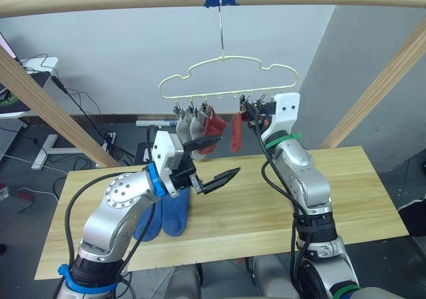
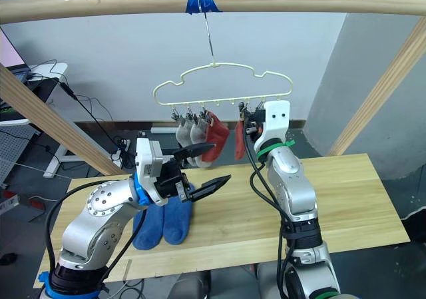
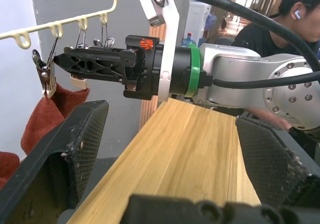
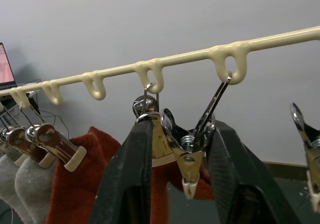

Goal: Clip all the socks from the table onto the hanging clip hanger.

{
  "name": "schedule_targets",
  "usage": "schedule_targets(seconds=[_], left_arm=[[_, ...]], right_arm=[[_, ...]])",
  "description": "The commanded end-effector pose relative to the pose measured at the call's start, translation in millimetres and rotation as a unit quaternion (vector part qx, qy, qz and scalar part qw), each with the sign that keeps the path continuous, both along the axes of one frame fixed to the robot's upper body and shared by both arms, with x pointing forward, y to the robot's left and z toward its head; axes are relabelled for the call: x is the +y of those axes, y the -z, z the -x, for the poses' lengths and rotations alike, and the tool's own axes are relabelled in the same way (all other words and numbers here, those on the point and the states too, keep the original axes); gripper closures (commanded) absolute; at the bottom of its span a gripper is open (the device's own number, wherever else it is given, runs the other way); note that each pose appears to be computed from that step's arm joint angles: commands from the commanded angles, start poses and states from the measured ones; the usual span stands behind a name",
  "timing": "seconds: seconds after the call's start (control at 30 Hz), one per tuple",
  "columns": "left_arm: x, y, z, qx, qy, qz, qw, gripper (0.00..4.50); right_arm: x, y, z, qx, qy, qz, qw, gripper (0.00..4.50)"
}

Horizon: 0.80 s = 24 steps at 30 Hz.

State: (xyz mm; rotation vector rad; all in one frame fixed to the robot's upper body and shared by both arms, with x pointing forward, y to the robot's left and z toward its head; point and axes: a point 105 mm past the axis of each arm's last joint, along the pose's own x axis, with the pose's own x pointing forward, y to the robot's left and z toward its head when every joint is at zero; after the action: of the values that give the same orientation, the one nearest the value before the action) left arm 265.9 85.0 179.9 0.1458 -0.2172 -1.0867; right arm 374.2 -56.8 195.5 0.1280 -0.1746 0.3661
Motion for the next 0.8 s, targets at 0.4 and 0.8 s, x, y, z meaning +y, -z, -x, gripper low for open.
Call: schedule_targets(seconds=[0.4, 0.8], left_arm=[[-3.6, -1.5, 6.7, -0.010, 0.006, -0.001, 1.000, 0.00], [20.6, 29.3, -9.1, 0.075, -0.064, -0.006, 0.995, 0.00]], right_arm=[[-10.0, -18.5, 7.0, -0.032, -0.022, -0.006, 0.999, 4.32], [-8.7, -14.3, 30.8, 0.054, -0.197, -0.032, 0.978, 4.32]])
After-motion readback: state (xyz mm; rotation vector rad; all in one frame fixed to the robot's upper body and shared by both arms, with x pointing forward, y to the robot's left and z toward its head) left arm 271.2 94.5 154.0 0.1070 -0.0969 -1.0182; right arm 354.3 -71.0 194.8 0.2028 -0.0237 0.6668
